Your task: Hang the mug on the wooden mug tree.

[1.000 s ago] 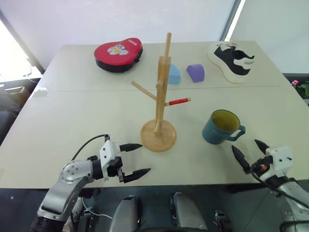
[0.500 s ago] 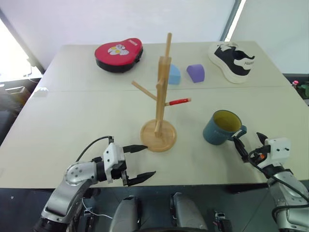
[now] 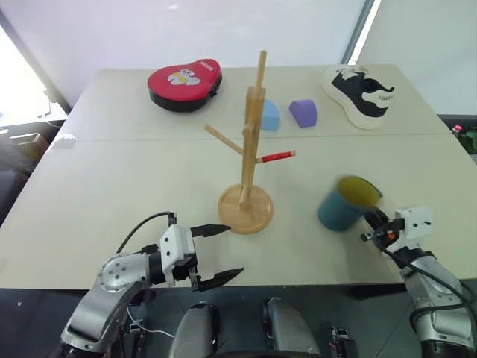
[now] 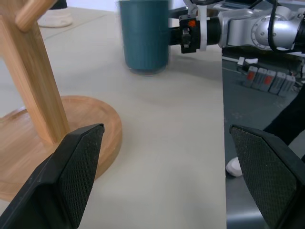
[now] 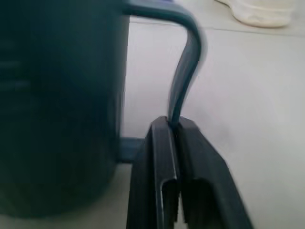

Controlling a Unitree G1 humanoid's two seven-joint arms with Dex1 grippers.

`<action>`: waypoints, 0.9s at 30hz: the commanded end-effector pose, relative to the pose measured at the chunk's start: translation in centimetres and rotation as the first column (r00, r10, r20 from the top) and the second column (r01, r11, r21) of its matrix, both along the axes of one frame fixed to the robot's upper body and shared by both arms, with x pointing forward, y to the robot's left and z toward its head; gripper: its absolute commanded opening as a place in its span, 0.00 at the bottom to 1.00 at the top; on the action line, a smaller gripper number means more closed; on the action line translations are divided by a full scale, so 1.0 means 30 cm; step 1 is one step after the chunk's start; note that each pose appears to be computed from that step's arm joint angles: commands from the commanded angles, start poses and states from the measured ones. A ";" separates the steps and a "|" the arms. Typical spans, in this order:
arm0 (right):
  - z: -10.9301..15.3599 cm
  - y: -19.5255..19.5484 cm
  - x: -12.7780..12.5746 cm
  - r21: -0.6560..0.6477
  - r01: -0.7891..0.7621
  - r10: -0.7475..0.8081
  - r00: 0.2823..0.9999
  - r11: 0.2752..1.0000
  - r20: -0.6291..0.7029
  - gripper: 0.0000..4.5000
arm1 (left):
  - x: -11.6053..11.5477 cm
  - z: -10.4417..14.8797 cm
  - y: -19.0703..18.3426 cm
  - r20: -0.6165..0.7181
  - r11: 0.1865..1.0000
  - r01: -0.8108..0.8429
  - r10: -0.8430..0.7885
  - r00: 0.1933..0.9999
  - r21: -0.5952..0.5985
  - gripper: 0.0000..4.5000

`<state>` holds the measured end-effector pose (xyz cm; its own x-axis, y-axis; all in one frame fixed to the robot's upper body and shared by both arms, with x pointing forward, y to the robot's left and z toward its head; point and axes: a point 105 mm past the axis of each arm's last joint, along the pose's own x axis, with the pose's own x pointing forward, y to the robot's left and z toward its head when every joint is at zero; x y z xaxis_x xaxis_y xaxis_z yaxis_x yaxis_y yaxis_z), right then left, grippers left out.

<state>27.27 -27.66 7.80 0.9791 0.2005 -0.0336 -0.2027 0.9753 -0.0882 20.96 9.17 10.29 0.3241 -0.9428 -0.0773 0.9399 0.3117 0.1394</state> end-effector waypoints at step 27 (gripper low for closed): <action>0.505 0.388 0.007 -0.720 -0.426 0.663 0.746 0.548 0.063 0.02 | 0.162 0.089 0.205 0.095 0.973 -0.217 0.224 0.970 -0.075 1.00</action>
